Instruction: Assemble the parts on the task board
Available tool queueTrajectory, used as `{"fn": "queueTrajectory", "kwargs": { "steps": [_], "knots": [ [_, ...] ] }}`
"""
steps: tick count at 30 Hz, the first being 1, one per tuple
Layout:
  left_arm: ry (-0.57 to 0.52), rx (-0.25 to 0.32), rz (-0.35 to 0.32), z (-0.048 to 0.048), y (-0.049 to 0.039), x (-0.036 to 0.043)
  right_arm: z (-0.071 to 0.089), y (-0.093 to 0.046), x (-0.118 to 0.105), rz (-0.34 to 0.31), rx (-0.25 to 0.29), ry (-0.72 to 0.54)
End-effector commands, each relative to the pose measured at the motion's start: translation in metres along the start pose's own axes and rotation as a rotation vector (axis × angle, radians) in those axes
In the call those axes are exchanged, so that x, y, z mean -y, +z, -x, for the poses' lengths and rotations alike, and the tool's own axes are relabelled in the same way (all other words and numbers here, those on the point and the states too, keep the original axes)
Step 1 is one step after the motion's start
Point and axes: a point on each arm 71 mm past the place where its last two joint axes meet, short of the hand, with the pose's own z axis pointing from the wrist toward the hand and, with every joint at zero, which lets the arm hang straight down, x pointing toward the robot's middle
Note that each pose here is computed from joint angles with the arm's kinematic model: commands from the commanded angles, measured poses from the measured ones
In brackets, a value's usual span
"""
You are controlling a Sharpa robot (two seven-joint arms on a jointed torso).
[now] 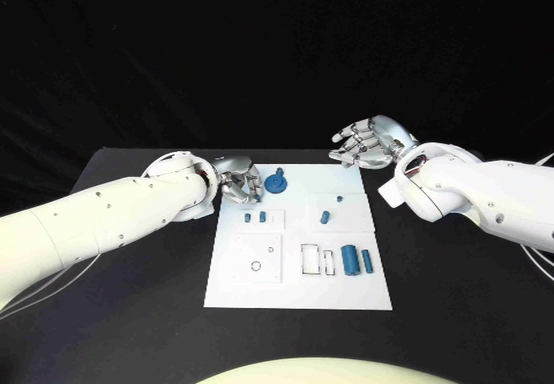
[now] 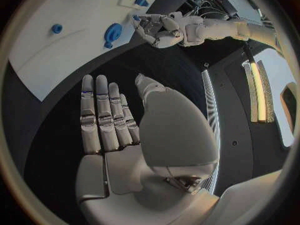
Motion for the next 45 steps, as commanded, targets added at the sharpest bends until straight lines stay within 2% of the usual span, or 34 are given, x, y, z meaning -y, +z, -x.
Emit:
{"fn": "queueTrajectory", "kwargs": {
  "steps": [1,20,45],
  "knots": [
    [-0.001,-0.007,-0.001,-0.0008,0.0009,0.0015,-0.0007,0.0000,-0.0005,0.003,-0.003,0.000],
    [-0.002,-0.025,-0.009,-0.0040,0.0036,0.0043,-0.0008,0.0000,-0.0006,0.003,-0.004,0.000],
    [0.007,-0.035,0.001,-0.0052,0.0039,0.0023,-0.0009,0.0003,-0.0002,0.003,-0.005,0.000]
  ]
}}
